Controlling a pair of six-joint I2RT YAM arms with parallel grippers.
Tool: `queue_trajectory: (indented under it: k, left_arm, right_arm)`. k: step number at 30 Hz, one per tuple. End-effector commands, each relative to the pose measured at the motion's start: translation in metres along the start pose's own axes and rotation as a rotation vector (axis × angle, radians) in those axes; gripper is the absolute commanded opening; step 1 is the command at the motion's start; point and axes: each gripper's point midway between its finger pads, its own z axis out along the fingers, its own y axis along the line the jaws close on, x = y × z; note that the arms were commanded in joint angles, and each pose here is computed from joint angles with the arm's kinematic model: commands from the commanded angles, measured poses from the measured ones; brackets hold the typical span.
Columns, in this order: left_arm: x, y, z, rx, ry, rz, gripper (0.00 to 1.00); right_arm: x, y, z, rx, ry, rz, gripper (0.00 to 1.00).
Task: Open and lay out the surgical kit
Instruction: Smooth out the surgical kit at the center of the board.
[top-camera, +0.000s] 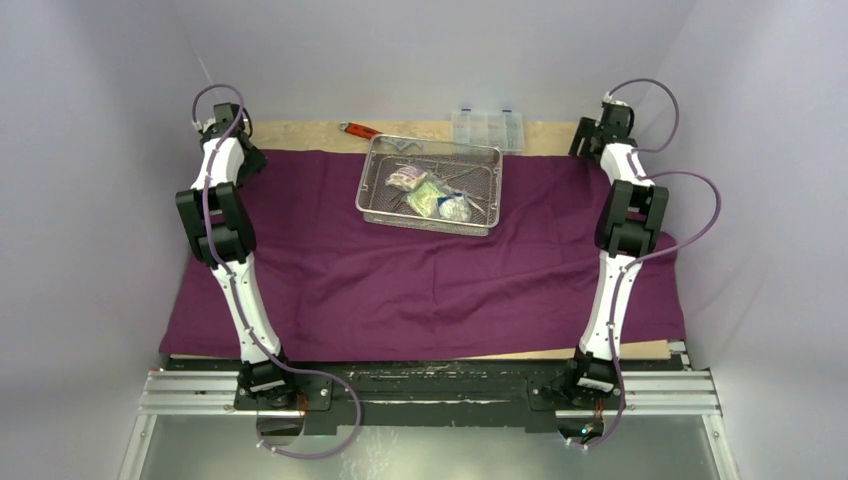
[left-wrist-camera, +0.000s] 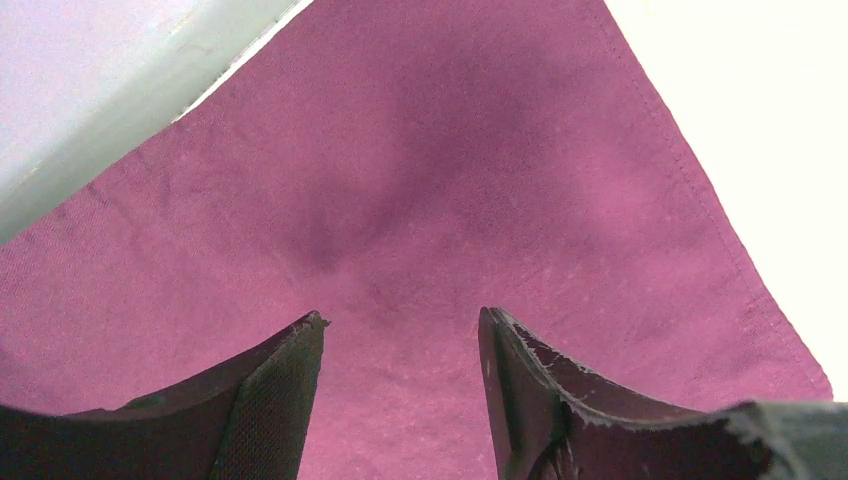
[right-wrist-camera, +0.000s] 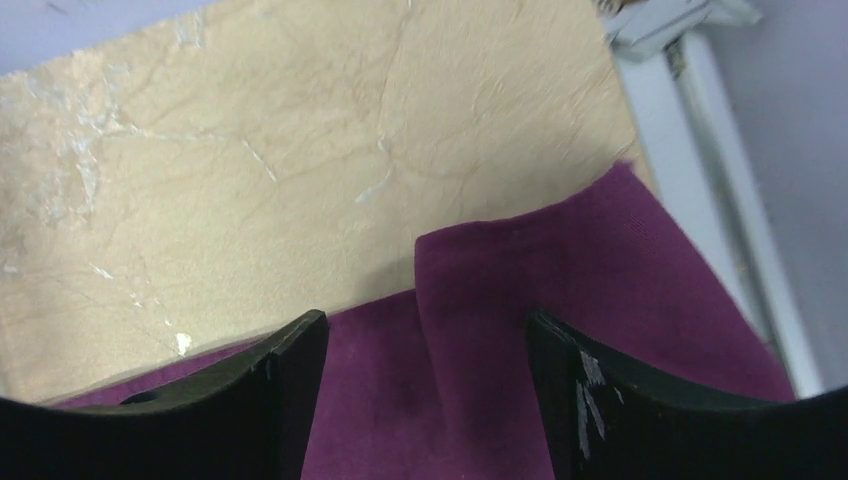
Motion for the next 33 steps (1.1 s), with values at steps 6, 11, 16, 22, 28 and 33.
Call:
queue_trajectory:
  k: [6,11,16,22,28,33]
  left_arm:
    - [-0.02,0.001,-0.031,0.012,-0.052,0.014,0.57]
    - [-0.018,0.008,-0.027,-0.017,-0.066,0.011,0.57]
    - [-0.021,0.009,-0.019,-0.022,-0.108,-0.005,0.57]
    - [-0.027,-0.005,-0.005,0.032,-0.15,-0.04,0.57]
    - [-0.045,-0.016,-0.003,0.07,-0.241,-0.096,0.57]
    - [-0.057,-0.018,-0.007,0.088,-0.304,-0.144,0.57]
  right_arm:
    - [0.036,0.018,-0.001,-0.046,0.124,0.094,0.76]
    - [0.062,0.051,-0.024,-0.165,0.195,0.136,0.73]
    - [0.062,0.076,-0.051,-0.256,0.23,0.15,0.69]
    - [-0.008,0.067,-0.066,-0.184,0.104,0.172,0.85]
    - [-0.083,0.044,-0.078,-0.057,-0.1,0.236,0.85]
    - [-0.095,0.017,-0.064,0.031,-0.135,0.28,0.7]
